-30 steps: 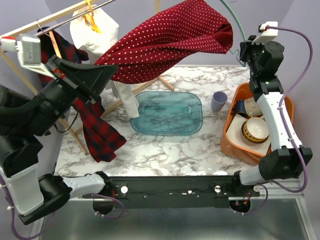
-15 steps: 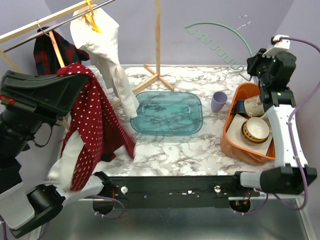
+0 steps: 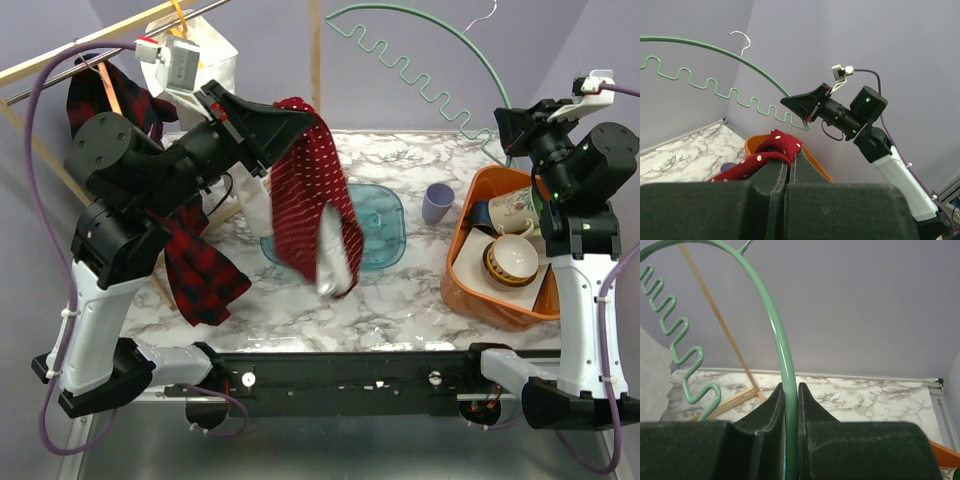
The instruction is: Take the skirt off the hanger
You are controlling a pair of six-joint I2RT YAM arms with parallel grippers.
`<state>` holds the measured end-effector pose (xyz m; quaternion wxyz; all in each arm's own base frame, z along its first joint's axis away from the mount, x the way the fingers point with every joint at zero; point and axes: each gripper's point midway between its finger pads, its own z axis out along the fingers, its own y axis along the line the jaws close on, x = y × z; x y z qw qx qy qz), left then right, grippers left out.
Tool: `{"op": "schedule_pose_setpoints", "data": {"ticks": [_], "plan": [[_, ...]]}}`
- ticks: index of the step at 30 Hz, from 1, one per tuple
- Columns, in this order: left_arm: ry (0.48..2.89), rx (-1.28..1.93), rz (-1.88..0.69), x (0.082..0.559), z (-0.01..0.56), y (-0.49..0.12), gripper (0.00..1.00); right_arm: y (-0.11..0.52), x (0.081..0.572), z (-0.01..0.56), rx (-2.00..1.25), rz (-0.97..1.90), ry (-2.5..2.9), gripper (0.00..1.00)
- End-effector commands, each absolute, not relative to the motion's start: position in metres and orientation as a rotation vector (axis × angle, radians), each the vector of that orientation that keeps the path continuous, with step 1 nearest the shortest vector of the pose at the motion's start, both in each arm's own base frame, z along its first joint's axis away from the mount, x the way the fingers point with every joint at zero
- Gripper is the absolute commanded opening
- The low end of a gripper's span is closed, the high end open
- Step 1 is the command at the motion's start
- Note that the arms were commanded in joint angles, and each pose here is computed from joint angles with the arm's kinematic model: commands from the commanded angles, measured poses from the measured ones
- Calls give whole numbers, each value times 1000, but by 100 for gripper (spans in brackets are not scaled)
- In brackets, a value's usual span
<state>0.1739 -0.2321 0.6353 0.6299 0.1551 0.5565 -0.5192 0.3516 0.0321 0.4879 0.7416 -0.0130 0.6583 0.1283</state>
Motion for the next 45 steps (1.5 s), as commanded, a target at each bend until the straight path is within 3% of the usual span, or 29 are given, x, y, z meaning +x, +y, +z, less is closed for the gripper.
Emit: {"op": "schedule_pose_setpoints", "data": {"ticks": [1,7,16,28,40,45], "plan": [[1101,377,-1244,158,666,-228,0,39,323,518,-12,345,1385,1],[1083,350,-1136,188,662,-236,0,32,320,522,60,337,1405,1],[1224,322,-981,249,604,-262,0,11,318,543,178,270,1369,1],[1361,324,-857,302,526,-289,0,26,300,522,166,369,1398,1],[1307,321,-868,337,516,-312,0,20,272,528,166,317,1348,1],[1443,305,-853,353,439,-322,0,20,271,524,163,312,1354,1]]}}
